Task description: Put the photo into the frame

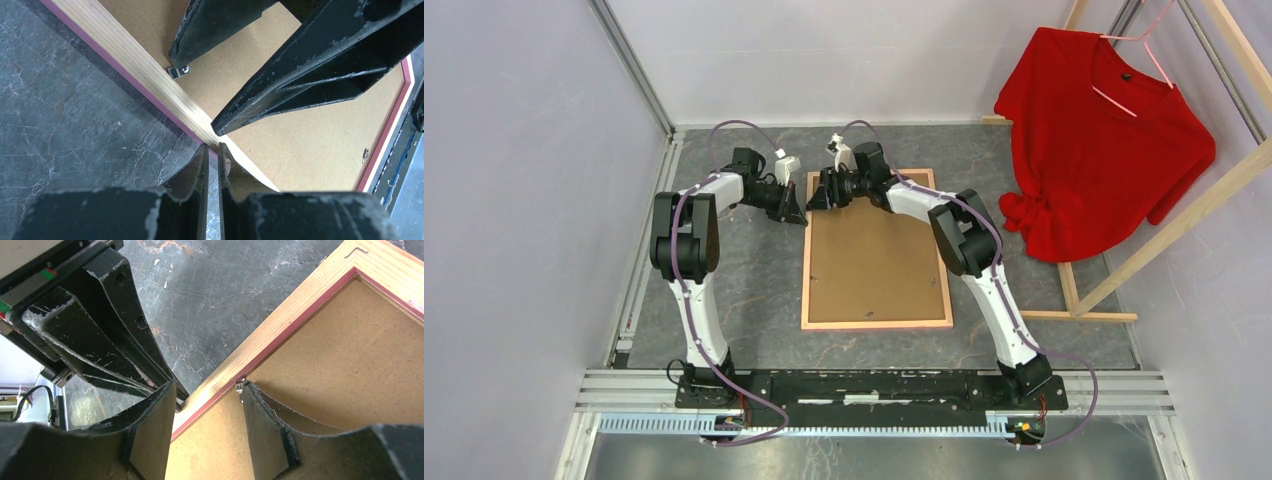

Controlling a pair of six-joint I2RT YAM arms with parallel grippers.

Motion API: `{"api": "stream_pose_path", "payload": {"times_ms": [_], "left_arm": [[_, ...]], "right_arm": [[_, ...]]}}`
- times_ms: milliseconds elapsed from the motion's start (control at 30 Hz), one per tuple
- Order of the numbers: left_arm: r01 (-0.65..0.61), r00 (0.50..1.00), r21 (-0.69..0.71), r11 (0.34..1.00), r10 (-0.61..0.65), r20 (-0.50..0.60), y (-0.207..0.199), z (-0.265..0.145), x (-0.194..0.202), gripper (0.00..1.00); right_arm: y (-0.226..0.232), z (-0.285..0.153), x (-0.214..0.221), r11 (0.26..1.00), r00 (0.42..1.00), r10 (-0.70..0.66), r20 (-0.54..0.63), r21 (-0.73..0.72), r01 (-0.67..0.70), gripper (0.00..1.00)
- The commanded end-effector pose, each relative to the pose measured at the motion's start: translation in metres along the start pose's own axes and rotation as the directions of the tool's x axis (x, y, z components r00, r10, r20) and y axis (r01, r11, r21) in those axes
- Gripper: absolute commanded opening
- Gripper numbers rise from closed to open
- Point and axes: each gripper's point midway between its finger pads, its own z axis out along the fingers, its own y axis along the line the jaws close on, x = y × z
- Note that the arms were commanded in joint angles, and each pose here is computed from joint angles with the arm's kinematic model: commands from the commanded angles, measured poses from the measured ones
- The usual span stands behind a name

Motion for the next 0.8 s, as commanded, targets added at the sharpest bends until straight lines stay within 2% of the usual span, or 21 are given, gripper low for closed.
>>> {"api": "stream_pose_path", "payload": {"times_ms": [0,267,367,500,600,733,767], "left_arm": [[-0.012,0.997,-0.026,1.0,0.01,-0.081,0.001,0.008,0.025,0.16],[-0.013,0.996,-0.027,1.0,0.01,-0.084,0.001,0.008,0.025,0.15],[-0.018,0.997,-0.035,0.999,0.015,-0.082,0.001,0.006,0.024,0.15],[-0.053,0.994,-0.059,0.997,0.047,-0.102,0.0,-0.005,0.024,0.16],[-0.08,0.992,-0.084,0.993,0.072,-0.104,0.001,-0.019,0.021,0.17],[-0.145,0.981,-0.124,0.982,0.127,-0.145,-0.001,-0.035,0.027,0.2],[-0.167,0.977,-0.135,0.977,0.146,-0.157,-0.002,-0.038,0.031,0.2]], "right_arm": [[0.019,0.012,0.011,0.998,0.999,-0.011,-0.047,-0.066,0.008,0.56],[0.024,0.014,0.005,0.995,0.999,-0.018,-0.051,-0.094,0.013,0.55],[0.021,0.006,-0.015,0.997,1.0,-0.017,-0.011,-0.077,0.016,0.56],[0.029,-0.04,-0.072,0.998,0.988,-0.049,0.149,-0.018,0.052,0.67],[0.029,-0.08,-0.103,0.994,0.971,-0.088,0.221,0.083,0.071,0.78],[0.004,-0.159,-0.114,0.959,0.943,-0.068,0.326,0.282,-0.028,0.94],[-0.016,-0.18,-0.1,0.926,0.937,-0.046,0.345,0.366,-0.089,0.96]]}}
